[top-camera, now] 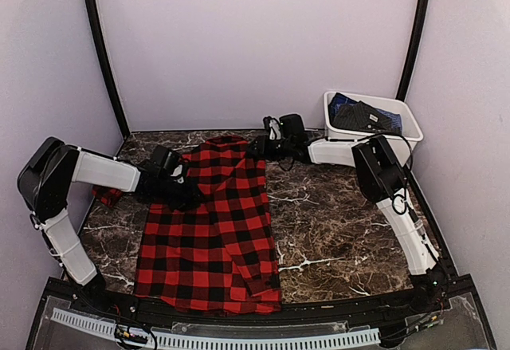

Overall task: Fold and stack the long sleeve shirts
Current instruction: Smooth out the 1/3-folded shirt at the center of the board, then move the right arm to the center of the board with the 1/3-folded shirt.

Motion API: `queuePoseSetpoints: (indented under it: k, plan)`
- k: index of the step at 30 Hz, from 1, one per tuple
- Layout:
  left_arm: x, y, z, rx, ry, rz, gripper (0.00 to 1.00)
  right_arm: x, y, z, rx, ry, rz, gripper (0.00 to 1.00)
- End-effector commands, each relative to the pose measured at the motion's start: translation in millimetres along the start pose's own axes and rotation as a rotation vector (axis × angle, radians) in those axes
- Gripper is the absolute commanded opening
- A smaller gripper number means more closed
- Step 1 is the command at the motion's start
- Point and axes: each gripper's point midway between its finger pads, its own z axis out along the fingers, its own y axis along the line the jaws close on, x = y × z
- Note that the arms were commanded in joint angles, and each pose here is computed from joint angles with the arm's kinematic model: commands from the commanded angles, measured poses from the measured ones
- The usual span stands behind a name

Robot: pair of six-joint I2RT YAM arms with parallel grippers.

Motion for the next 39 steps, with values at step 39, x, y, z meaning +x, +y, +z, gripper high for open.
queuePoseSetpoints:
  k: [39]
  plan:
    - [-84.2,-85.8,99.0,0.189,-0.034,0.279,0.18,124.6,34.4,-106.7,0.19,0.3,0.057,0.42]
